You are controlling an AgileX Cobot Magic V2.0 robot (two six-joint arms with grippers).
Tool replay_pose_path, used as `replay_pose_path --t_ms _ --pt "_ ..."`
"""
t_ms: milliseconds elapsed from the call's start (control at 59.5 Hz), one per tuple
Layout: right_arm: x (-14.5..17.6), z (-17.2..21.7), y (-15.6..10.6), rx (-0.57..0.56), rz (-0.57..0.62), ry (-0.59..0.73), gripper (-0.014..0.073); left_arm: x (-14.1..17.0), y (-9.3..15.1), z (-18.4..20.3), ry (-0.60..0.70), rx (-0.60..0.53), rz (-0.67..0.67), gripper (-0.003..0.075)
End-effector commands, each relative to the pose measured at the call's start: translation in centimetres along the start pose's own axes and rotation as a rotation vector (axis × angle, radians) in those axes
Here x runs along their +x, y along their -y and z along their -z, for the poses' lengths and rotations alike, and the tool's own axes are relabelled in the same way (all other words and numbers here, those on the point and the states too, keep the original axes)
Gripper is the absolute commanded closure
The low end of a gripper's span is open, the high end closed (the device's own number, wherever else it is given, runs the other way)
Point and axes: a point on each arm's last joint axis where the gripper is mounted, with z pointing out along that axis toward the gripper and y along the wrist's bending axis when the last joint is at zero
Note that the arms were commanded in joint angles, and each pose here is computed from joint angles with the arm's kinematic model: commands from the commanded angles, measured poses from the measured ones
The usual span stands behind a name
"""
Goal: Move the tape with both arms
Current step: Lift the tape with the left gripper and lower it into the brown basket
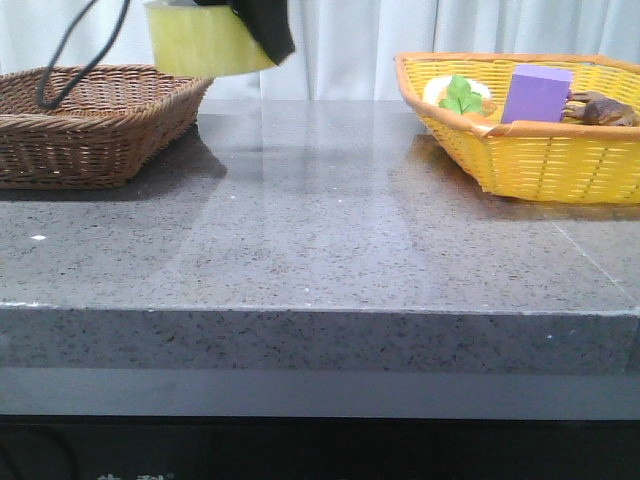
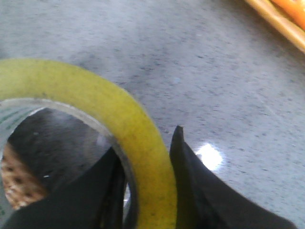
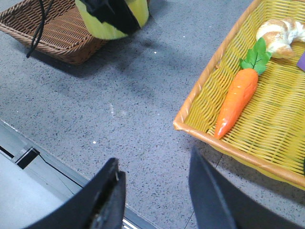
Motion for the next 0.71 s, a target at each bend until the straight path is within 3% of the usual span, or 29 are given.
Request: replay_pose_path --t_ms 0,336,689 --pt "-1.3 0.5 0.0 0.002 0.003 0.097 0.0244 -0.3 -1.8 4.5 0.122 -0.056 0.039 0.0603" --pt "-1.3 0.5 0.0 0.002 0.003 0.097 0.0244 1.9 -8.6 4.8 0.092 -0.144 0.179 0.0604" --pt "-1.3 0.5 0.0 0.002 0.003 0.097 0.0244 3.8 -13.1 1.4 0.012 -0.172 0.270 0.0604"
